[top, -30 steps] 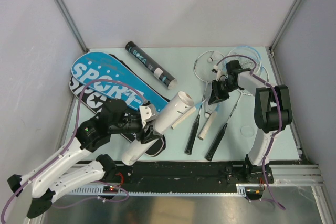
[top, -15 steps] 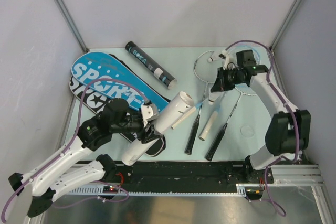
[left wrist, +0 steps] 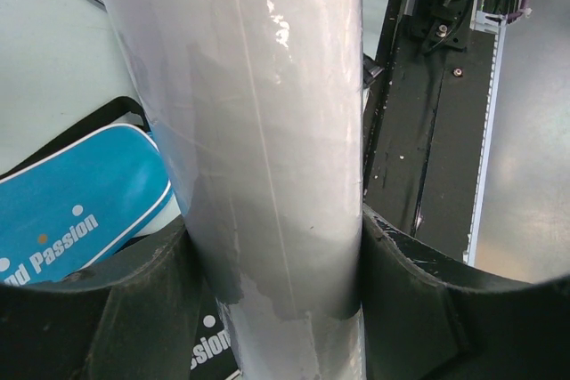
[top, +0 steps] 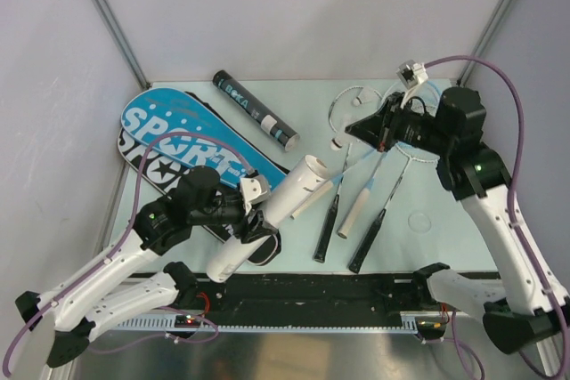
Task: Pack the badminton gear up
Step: Place the shuttlecock at the shuttle tube.
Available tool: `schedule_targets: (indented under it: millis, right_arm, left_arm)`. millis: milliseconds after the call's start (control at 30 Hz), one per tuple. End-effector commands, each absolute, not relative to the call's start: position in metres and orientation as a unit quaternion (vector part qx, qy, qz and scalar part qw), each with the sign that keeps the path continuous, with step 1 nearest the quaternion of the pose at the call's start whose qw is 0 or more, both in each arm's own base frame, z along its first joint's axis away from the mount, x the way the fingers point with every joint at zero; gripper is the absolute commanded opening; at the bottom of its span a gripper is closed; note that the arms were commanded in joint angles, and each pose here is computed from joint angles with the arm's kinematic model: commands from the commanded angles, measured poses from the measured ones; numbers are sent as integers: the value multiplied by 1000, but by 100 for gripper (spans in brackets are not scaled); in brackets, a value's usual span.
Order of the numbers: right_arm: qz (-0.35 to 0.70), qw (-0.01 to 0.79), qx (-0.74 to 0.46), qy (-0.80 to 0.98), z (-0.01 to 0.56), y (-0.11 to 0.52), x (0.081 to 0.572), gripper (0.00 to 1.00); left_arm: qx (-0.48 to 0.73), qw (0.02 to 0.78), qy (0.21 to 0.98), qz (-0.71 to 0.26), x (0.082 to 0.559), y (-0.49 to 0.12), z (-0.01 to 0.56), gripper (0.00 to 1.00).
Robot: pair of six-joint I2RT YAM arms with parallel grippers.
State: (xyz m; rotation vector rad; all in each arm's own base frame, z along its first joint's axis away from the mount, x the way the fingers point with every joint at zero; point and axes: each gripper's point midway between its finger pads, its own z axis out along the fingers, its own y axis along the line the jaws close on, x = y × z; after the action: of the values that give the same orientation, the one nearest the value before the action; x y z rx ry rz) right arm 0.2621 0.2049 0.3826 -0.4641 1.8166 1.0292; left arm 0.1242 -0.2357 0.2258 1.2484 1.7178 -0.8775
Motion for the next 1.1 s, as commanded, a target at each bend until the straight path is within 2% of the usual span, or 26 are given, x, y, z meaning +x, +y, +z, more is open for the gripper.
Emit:
schedule_targets:
  millis: [0, 167, 600, 1067]
  right_arm:
    - [489, 529, -195, 666, 439, 235, 229, 0]
    - [510, 535, -206, 641, 453, 257, 207, 0]
    - [498, 492, -209, 682, 423, 273, 194, 0]
    - [490, 508, -178, 686, 432, 255, 181, 0]
  left_arm:
    - [491, 435, 663, -360, 128, -243, 243, 49]
    - [492, 434, 662, -362, 127, -243, 243, 49]
    - [491, 435, 660, -366, 125, -243, 245, 48]
    - [492, 435, 660, -365, 125, -243, 245, 48]
